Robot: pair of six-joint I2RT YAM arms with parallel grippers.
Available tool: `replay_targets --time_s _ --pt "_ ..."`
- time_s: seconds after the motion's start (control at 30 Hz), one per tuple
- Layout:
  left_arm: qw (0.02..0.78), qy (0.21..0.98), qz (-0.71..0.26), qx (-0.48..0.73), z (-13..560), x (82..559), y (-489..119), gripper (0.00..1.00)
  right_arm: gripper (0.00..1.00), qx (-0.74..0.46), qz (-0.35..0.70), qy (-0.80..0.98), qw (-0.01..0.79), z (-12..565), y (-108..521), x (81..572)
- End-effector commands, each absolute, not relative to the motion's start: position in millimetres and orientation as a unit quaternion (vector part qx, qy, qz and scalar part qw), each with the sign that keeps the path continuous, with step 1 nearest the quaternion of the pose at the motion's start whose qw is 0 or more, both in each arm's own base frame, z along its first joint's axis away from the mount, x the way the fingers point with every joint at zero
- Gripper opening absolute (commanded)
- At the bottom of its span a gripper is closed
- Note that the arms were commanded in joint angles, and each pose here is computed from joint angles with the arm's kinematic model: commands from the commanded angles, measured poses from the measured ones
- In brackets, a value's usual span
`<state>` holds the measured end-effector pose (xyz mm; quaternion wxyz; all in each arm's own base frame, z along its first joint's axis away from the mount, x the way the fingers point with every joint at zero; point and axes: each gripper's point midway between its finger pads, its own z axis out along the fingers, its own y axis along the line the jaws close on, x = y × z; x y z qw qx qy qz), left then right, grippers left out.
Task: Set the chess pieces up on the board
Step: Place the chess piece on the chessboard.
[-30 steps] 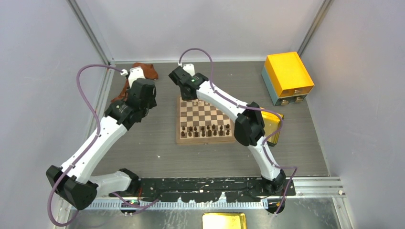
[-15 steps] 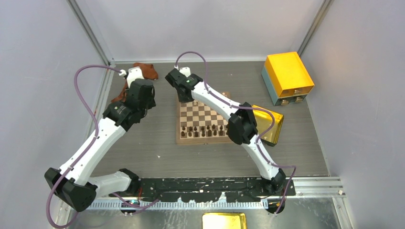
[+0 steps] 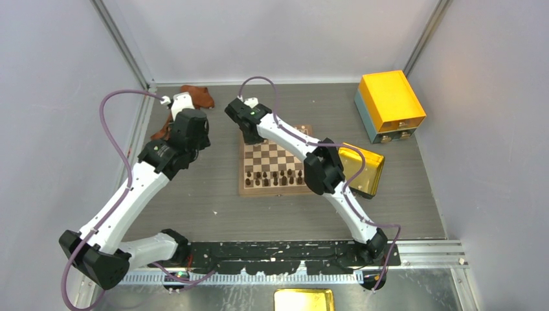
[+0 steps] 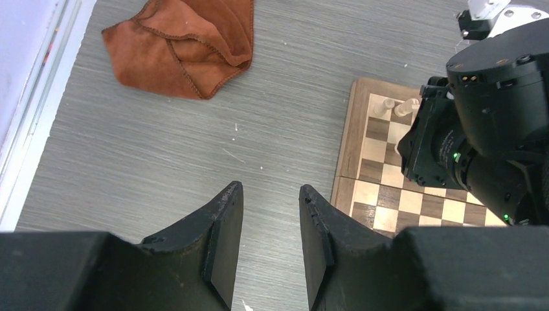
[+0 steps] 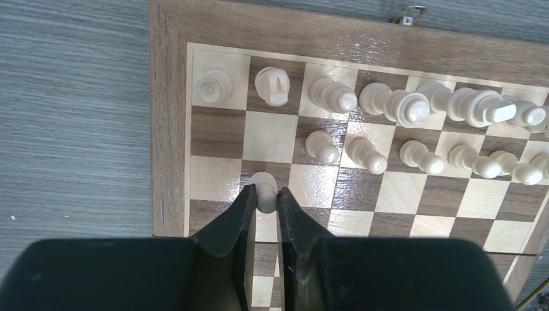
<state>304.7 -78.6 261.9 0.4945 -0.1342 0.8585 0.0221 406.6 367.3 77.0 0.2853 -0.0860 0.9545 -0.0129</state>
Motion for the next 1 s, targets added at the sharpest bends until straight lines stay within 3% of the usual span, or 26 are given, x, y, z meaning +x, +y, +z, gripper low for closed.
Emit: replay_targets --time_s 0.0,0.97 --pt "0.507 0.850 0.014 -0.142 270.1 303.9 -75.7 0.39 0.01 -0.067 0.012 0.949 0.309 98.2 373.0 420.0" --pt "0.502 0.855 0.008 -0.131 263.3 307.6 -82.1 0.38 0.01 -0.053 0.035 0.951 0.301 86.0 378.7 432.8"
